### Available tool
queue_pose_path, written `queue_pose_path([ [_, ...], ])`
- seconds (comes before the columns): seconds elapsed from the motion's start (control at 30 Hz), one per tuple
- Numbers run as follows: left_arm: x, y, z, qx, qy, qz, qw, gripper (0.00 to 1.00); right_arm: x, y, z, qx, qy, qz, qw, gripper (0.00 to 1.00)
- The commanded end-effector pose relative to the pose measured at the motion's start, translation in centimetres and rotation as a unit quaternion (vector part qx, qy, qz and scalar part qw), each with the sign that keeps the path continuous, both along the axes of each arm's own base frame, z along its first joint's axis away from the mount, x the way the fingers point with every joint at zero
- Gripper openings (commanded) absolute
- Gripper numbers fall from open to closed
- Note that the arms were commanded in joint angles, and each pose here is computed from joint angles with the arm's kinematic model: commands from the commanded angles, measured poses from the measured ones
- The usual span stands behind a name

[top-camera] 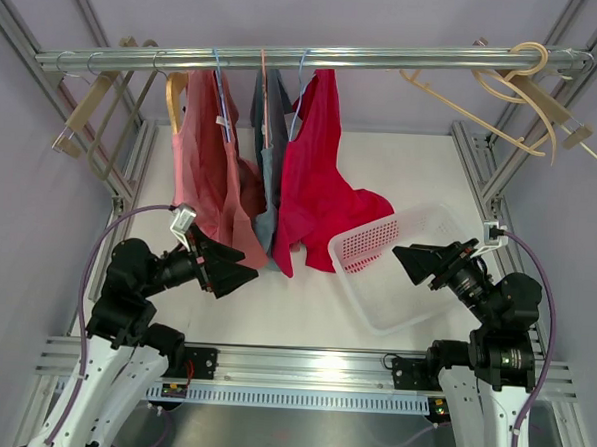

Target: Remove the t-shirt from the hanger

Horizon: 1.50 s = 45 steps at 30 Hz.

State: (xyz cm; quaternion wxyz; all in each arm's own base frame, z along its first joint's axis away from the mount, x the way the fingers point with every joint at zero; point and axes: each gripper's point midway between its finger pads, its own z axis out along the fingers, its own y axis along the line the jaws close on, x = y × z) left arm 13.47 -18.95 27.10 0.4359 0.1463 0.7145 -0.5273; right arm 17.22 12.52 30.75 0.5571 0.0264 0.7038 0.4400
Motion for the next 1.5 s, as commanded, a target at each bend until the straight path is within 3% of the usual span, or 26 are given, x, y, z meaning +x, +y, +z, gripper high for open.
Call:
queue_pose_path([
  [0.0,-1.0,-0.1,3.0,-0.021,-0.03,-0.014,0.999,0.99,-0.9,0.6,1.4,0.005,-0.021,0.024,0.999,0.8],
  [0.23,-0.5,0.1,3.9,-0.028,-0.029,0.004,0.999,0.99,-1.4,1.2,1.6,0.018,-0.027,0.046,0.998,0.76],
  [0.4,0.4,-0.3,7.1,-0.029,-0.049,0.006,0.998,0.99,-1.3,1.4,1.7,0.026,-0.032,0.054,0.998,0.73],
  [0.53,0.2,-2.9,10.6,-0.023,-0.078,-0.026,0.996,0.99,-1.4,1.5,1.4,0.028,-0.032,0.057,0.997,0.73],
  [0.57,1.1,-3.9,10.0,0.004,-0.075,-0.03,0.997,0.99,-1.3,1.5,1.2,0.025,-0.031,0.057,0.998,0.73],
  [0.6,2.4,-3.8,12.5,0.01,-0.1,0.016,0.995,0.99,-1.3,1.5,1.1,0.024,-0.031,0.057,0.998,0.73],
  [0.63,1.6,-5.4,12.8,0.026,-0.108,0.0,0.994,0.99,-1.3,1.5,0.9,0.023,-0.027,0.058,0.998,0.73],
  [0.67,4.5,-5.9,11.1,0.085,-0.101,0.053,0.99,0.99,-1.3,1.5,0.9,0.022,-0.026,0.059,0.998,0.73],
  [0.7,4.8,-6.3,13.8,0.08,-0.121,0.067,0.987,0.99,-1.2,1.5,0.7,0.022,-0.024,0.06,0.998,0.73],
  [0.8,8.2,-7.4,14.2,0.122,-0.123,0.12,0.978,0.98,-1.4,1.7,0.6,0.022,-0.024,0.068,0.997,0.73],
  [0.83,8.7,-7.3,16.5,0.114,-0.144,0.134,0.974,0.95,-1.5,1.7,0.5,0.02,-0.022,0.069,0.997,0.73],
  [0.9,11.5,-7.3,16.9,0.136,-0.147,0.187,0.962,0.83,-1.7,1.8,0.5,0.02,-0.024,0.072,0.997,0.73],
  [1.07,15.8,-6.6,20.3,0.173,-0.189,0.277,0.926,0.75,-2.2,2.1,0.5,0.028,-0.027,0.085,0.996,0.73],
  [1.27,20.5,-7.4,20.5,0.246,-0.215,0.334,0.884,0.72,-2.8,2.5,0.9,0.025,-0.036,0.096,0.994,0.72],
  [1.47,24.6,-7.9,17.8,0.277,-0.188,0.326,0.884,0.68,-3.1,2.5,1.0,0.02,-0.037,0.098,0.994,0.72],
])
